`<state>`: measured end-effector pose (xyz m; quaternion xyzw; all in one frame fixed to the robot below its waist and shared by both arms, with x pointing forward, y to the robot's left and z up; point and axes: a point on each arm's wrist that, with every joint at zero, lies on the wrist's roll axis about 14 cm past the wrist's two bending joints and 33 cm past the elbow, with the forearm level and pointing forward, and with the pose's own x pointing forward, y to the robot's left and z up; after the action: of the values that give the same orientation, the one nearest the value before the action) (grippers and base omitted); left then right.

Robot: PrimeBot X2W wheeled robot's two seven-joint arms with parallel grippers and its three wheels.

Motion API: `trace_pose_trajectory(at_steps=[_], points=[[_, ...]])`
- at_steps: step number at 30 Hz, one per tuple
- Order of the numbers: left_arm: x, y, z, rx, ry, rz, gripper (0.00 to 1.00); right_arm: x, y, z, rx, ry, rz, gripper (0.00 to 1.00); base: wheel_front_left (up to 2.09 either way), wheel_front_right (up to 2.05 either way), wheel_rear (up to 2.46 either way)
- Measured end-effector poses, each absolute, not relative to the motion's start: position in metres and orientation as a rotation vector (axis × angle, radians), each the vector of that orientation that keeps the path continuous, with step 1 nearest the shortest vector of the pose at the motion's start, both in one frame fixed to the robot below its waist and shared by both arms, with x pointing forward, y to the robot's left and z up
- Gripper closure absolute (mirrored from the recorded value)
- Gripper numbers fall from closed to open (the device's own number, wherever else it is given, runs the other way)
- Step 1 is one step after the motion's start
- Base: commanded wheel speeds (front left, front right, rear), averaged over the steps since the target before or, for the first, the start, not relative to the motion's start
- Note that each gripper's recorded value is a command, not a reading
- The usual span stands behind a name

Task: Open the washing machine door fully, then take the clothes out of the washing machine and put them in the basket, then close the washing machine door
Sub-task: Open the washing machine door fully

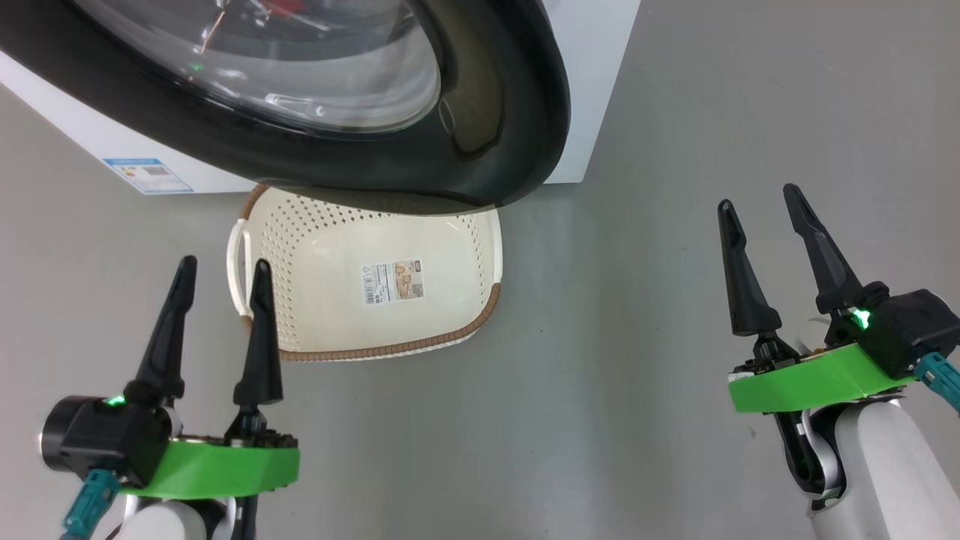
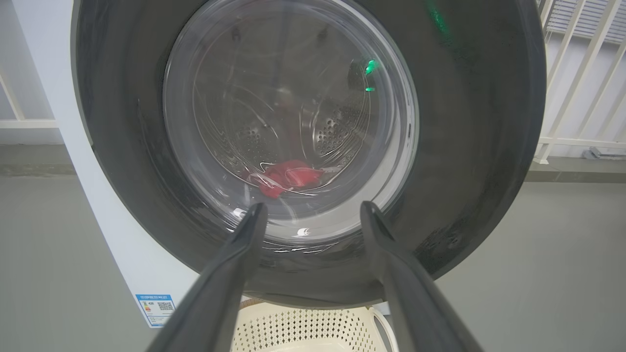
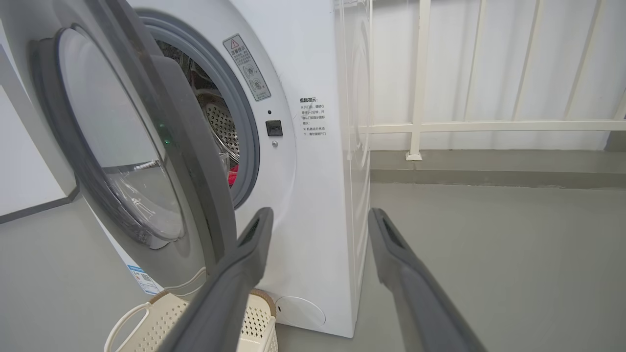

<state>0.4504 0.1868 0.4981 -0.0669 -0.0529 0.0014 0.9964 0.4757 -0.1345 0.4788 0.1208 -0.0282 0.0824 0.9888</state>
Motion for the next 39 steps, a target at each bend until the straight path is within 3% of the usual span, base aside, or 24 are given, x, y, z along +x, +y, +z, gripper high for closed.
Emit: trace_pose_trajectory(at_steps=[16, 17, 18, 19, 20, 25, 31, 39], points=[[0.445, 0.186, 0.494, -0.118, -0.09, -0.006, 0.0, 0.474, -0.134, 0.48, 0.237, -0.055, 0.167, 0.0, 0.0, 0.0, 0.0], [0.445, 0.186, 0.494, -0.118, -0.089, -0.006, 0.0, 0.474, -0.133, 0.479, 0.237, -0.051, 0.17, 0.21, 0.0, 0.0, 0.0], [0.445, 0.186, 0.494, -0.118, -0.088, -0.006, 0.0, 0.473, -0.132, 0.477, 0.238, -0.045, 0.174, 0.62, 0.0, 0.0, 0.0], [0.445, 0.186, 0.493, -0.118, -0.086, -0.006, 0.0, 0.473, -0.131, 0.475, 0.24, -0.039, 0.176, 0.9, 0.0, 0.0, 0.0], [0.444, 0.186, 0.493, -0.118, -0.086, -0.006, 0.0, 0.472, -0.129, 0.473, 0.243, -0.031, 0.179, 1.0, 0.0, 0.0, 0.0], [0.443, 0.186, 0.494, -0.118, -0.085, -0.006, 0.0, 0.475, -0.127, 0.464, 0.332, 0.003, 0.166, 1.0, 0.0, 0.0, 0.0], [0.442, 0.186, 0.494, -0.117, -0.084, -0.005, 0.0, 0.503, -0.124, 0.461, 0.679, 0.037, 0.102, 1.0, 0.0, 0.0, 0.0], [0.44, 0.19, 0.493, -0.106, -0.08, 0.004, 0.0, 0.544, -0.067, 0.476, 1.206, 0.171, 0.157, 1.0, 0.0, 0.0, 0.0]])
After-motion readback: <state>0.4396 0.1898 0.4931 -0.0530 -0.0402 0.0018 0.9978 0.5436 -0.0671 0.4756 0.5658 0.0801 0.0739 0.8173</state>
